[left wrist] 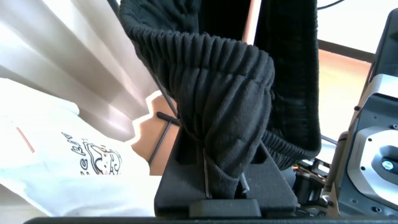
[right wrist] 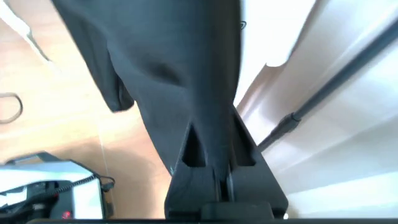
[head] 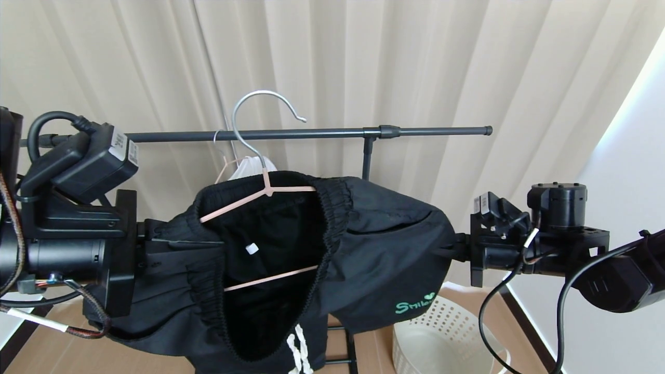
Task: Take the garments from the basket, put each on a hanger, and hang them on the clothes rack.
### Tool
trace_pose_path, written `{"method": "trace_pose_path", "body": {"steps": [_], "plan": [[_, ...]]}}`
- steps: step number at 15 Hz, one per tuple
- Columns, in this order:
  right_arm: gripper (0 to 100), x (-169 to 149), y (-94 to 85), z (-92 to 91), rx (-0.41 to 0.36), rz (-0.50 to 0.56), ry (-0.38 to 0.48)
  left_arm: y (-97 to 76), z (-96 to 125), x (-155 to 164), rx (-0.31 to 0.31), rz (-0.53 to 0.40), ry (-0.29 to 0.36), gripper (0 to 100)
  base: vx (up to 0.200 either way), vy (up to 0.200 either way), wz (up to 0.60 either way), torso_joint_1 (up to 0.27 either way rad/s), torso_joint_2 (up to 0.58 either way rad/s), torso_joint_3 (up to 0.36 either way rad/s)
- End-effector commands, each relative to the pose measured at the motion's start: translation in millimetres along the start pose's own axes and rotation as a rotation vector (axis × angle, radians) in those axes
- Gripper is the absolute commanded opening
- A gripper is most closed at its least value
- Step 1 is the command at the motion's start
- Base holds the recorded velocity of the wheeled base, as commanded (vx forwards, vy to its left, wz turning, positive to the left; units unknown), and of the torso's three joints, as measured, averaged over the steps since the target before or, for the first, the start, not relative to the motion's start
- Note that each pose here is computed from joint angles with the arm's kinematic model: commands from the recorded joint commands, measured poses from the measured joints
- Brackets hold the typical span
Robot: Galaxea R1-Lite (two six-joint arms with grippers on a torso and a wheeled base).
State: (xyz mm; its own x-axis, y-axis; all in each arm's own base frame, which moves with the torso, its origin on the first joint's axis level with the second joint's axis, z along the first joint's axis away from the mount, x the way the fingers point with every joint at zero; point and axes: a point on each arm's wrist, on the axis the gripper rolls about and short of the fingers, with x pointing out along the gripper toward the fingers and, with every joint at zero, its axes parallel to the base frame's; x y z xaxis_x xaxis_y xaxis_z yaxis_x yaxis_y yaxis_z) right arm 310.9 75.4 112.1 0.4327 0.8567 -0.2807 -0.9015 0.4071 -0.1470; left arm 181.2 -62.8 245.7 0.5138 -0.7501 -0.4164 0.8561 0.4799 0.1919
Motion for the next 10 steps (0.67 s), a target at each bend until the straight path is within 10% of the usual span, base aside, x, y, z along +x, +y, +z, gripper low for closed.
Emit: {"method": "trace_pose_path", "body": {"steps": [1,10], "plan": [[0,-1.4,-2.5,-0.1,-0.001,-0.009,-0.002,-1.7,0.6,-6.9,0.001,0.021,-0.01,0,0.0,0.0,0.0,0.0,0.0,0.0],[0,-2.5,-17.2,-5.5,0.041,-0.043,0.002,-2.2,2.6,-18.8,-0.048,0.061,-0.031,0,0.0,0.0,0.0,0.0,0.0,0.0]]}}
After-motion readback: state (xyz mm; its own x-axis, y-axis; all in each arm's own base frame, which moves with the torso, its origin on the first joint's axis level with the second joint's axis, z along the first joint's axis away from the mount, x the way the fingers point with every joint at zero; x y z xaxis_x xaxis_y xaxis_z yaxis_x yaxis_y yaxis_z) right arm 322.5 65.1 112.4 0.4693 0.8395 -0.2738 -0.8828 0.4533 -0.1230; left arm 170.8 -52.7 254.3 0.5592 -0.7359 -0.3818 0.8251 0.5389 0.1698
